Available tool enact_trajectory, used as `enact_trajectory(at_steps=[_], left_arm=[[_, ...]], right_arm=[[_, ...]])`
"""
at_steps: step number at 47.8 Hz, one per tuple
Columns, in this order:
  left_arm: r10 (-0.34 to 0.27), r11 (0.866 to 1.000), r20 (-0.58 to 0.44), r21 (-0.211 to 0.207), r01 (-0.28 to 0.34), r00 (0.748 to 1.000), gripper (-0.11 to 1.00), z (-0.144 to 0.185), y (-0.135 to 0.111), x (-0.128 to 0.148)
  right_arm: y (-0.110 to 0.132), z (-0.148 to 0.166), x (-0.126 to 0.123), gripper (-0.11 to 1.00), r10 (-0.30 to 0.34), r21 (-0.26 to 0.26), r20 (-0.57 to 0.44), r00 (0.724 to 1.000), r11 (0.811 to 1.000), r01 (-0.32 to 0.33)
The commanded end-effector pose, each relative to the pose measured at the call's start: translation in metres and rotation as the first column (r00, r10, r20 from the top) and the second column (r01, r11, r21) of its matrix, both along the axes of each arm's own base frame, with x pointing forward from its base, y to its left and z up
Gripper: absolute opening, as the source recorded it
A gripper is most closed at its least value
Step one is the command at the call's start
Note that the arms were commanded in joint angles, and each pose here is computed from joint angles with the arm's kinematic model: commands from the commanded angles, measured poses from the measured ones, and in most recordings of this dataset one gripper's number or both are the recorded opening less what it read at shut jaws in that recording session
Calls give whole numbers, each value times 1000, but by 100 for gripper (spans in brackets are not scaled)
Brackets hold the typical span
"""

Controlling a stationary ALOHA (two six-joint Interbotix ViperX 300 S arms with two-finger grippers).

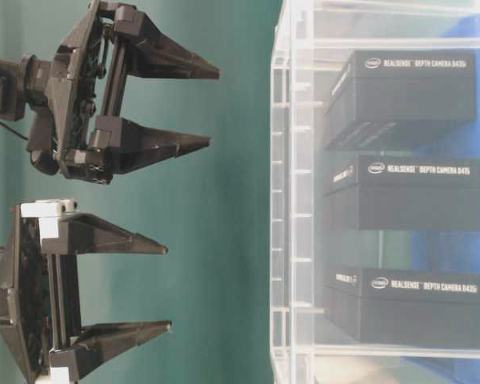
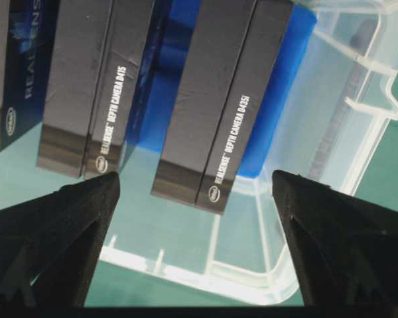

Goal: Take the box out of the case with both arms.
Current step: 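Lower both open grippers around the left and right black boxes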

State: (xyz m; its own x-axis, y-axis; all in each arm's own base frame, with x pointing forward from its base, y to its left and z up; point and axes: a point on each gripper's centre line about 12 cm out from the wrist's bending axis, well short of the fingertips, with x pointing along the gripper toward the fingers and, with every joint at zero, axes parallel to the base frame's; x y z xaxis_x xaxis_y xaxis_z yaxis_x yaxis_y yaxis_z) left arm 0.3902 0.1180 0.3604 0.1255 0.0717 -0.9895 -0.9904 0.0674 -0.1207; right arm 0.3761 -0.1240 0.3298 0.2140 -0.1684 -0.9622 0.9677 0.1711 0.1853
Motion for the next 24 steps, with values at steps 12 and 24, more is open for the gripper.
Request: enact_trajectory(at_steps=[12, 24], left_arm=[[3, 1000, 9, 8, -3, 1000, 86, 8, -1, -4], [8, 1000, 6, 9, -8, 1000, 85, 8, 1, -5]], right_arm=[[0, 13, 1, 94, 1, -18, 44, 999, 1000, -1], [0, 12, 0, 94, -1, -14, 35, 999, 1000, 2]])
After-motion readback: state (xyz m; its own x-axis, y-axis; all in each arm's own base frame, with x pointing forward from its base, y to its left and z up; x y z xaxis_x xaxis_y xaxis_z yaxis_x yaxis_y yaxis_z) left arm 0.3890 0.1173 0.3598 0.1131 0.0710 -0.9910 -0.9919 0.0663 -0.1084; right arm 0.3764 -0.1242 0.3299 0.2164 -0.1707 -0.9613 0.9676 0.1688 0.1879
